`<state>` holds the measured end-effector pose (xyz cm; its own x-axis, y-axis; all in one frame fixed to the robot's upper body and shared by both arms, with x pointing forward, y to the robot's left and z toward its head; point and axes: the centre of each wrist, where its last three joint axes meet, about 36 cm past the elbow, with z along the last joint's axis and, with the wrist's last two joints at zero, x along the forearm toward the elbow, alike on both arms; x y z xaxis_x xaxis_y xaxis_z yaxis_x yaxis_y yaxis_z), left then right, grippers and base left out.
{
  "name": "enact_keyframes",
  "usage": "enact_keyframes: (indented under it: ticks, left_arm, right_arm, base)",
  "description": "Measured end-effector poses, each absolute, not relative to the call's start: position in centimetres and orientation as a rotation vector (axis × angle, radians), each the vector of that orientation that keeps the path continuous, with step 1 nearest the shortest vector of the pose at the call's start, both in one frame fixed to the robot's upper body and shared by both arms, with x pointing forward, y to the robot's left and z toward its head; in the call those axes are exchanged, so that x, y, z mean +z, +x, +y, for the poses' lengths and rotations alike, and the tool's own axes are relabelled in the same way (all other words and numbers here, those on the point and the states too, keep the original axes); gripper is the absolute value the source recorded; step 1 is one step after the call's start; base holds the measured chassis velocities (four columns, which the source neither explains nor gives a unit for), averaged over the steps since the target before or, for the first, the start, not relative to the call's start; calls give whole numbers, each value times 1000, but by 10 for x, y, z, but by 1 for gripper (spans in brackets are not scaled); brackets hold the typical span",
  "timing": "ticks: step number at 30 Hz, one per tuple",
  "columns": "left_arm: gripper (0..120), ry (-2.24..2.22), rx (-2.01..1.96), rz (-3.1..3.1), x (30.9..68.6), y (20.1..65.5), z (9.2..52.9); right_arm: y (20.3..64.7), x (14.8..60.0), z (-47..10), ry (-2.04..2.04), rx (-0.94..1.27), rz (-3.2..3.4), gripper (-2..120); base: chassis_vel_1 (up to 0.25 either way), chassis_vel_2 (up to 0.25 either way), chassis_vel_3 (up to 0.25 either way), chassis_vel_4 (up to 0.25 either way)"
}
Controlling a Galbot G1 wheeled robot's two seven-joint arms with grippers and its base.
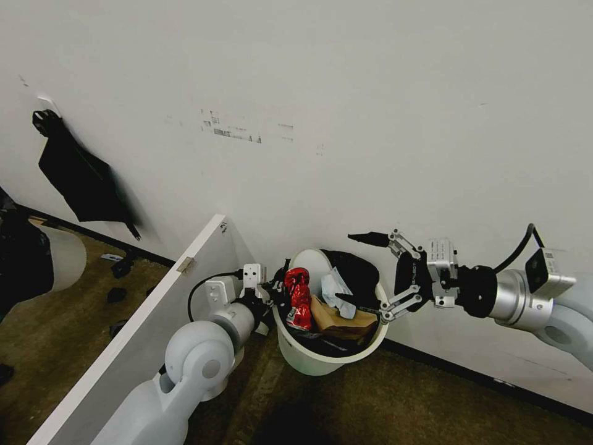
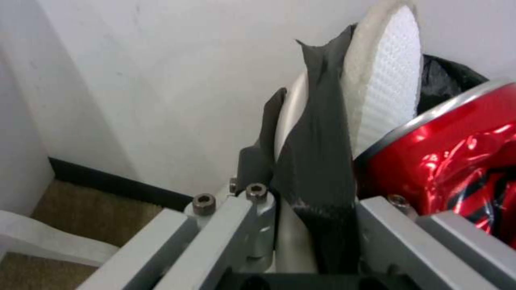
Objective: Pick up the trash bin and place the garbage on the floor into it.
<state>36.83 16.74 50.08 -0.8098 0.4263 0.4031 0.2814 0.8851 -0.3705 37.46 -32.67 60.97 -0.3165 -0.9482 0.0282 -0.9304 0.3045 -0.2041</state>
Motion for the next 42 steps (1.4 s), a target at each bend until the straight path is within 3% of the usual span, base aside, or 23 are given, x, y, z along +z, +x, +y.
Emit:
enact_keyframes:
  ticks: [19,42]
  left_arm:
    - [4,-500,354,-2577,519,348,197]
    - [4,-509,347,-2566,523,328,195]
  right_arm:
    - [373,608,-331,-1682,-232,2421,100]
    - [384,584,-342,-1583,-190,2485,100]
  base:
    - [0,0,0,0]
    - [0,0,0,0]
